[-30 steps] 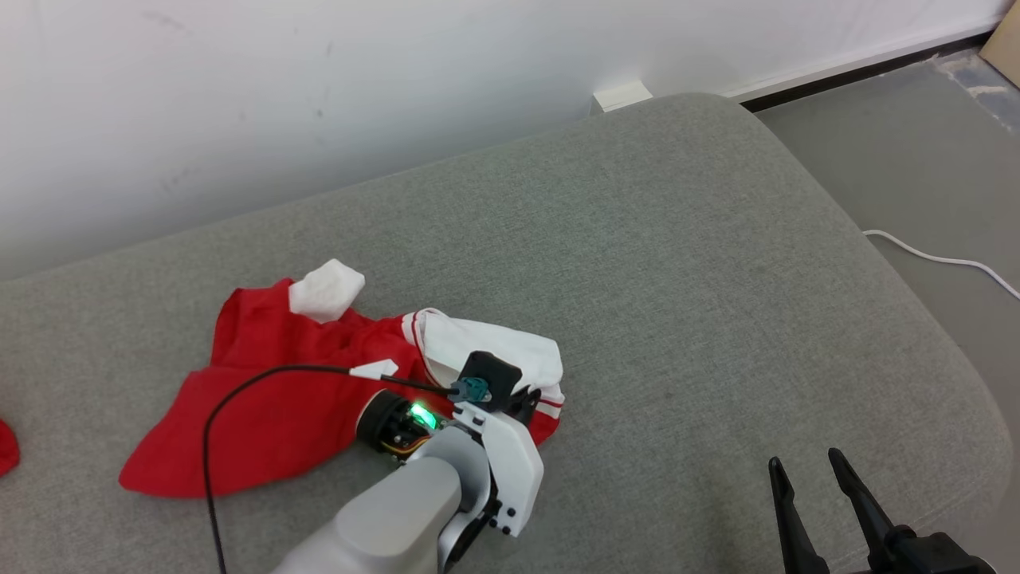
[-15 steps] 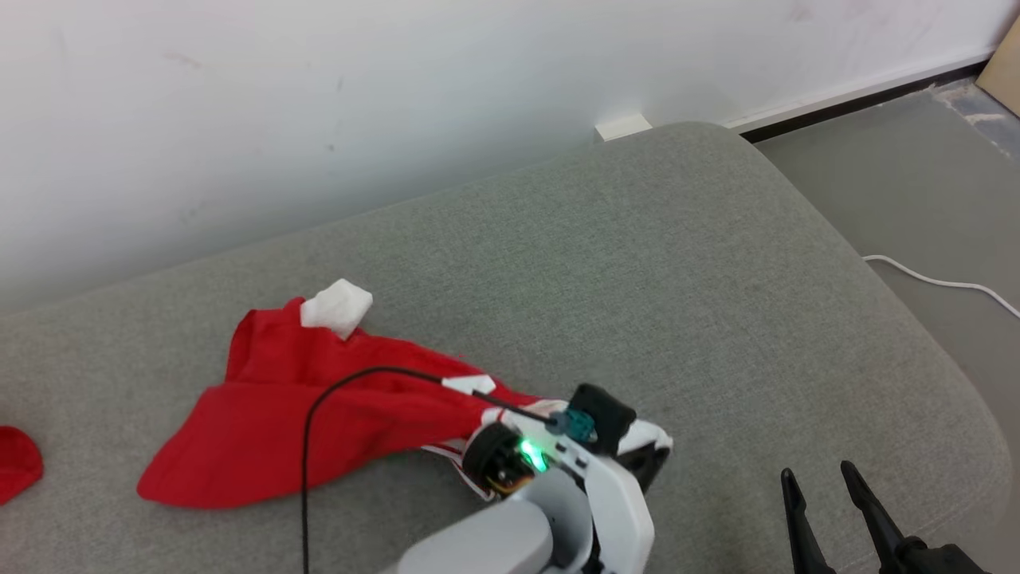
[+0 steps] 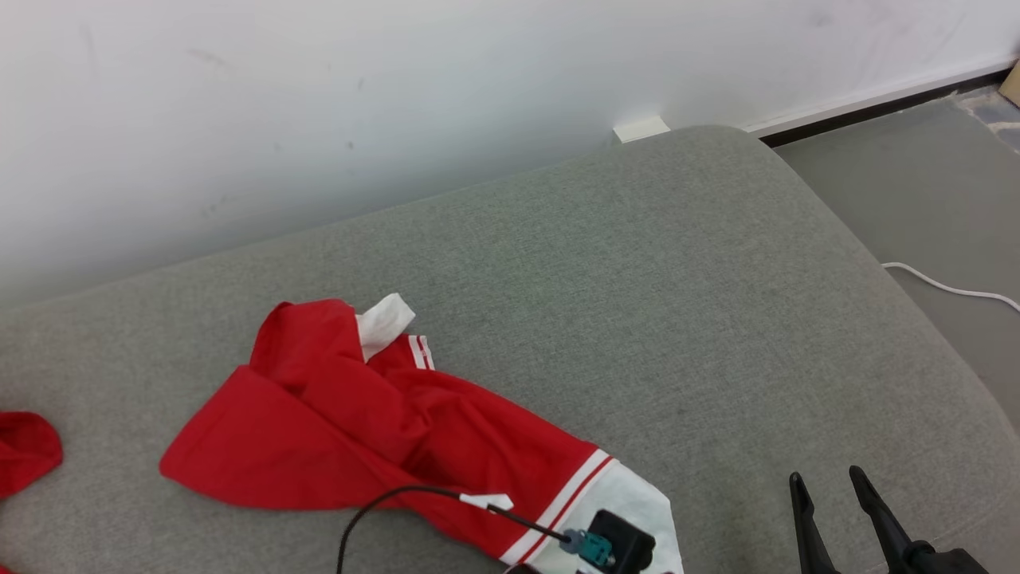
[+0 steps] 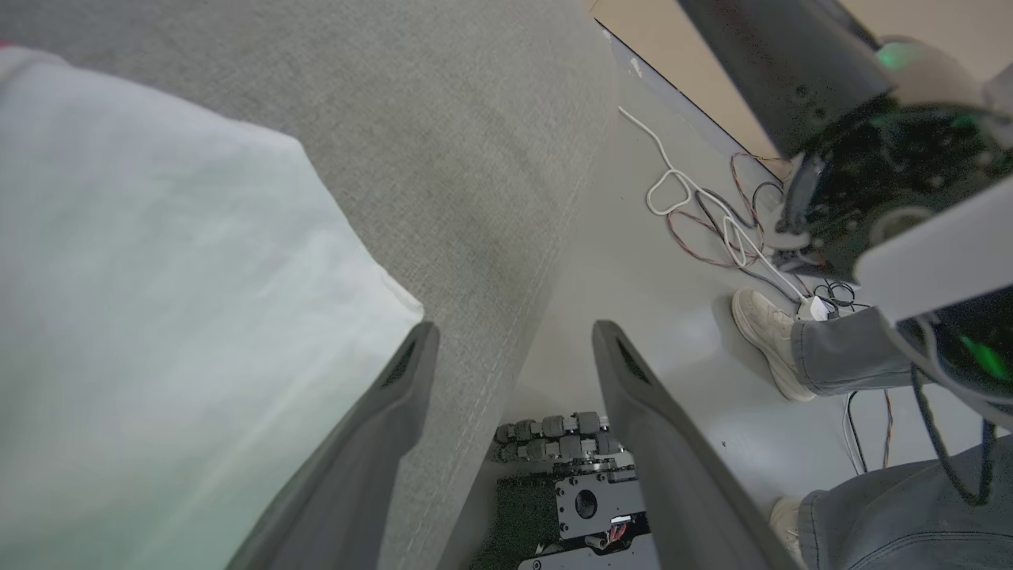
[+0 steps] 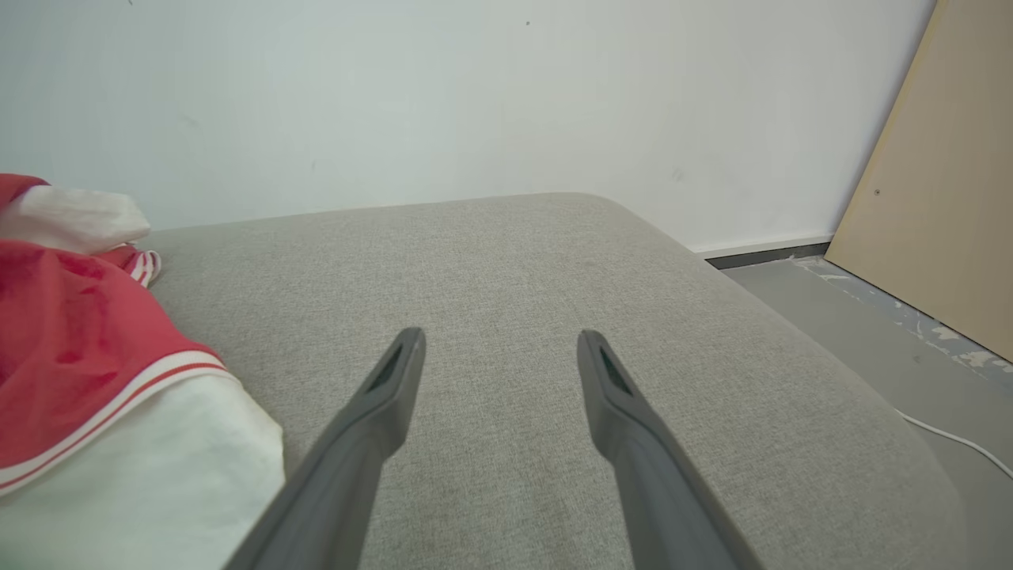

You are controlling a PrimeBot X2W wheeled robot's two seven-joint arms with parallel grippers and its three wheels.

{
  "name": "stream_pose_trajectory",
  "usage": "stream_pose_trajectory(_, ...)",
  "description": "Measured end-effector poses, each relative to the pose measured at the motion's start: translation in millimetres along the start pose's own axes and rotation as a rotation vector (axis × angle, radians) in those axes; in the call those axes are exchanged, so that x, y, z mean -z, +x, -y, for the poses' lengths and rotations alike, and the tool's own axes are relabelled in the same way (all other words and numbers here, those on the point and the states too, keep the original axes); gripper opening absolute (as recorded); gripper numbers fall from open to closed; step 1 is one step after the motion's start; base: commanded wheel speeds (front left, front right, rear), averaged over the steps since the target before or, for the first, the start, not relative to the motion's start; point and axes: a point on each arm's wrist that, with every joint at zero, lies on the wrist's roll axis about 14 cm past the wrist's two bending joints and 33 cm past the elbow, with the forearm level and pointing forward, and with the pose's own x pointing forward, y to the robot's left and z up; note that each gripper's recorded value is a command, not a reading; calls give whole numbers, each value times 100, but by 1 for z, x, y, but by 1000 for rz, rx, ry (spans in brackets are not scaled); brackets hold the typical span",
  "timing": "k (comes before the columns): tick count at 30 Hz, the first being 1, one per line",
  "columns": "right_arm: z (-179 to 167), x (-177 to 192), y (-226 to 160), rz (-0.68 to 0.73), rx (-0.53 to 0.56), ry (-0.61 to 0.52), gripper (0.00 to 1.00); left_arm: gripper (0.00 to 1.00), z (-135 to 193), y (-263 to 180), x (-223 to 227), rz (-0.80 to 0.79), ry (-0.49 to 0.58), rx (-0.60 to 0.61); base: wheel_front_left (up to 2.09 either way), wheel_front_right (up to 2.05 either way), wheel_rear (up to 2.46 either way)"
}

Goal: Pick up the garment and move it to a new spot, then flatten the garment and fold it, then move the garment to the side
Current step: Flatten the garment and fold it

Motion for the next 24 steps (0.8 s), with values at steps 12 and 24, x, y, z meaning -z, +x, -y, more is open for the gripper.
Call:
stream_pose_trajectory(12,-11,1,9,-4,-40,-6,100,100,-142,-78,-108,329,0,-427,0,0,0)
stream_pose_trajectory(24,-26,13,18,-48,-84,-15,100,100,-304,-193,-82,260,-199,-946,0,0,0)
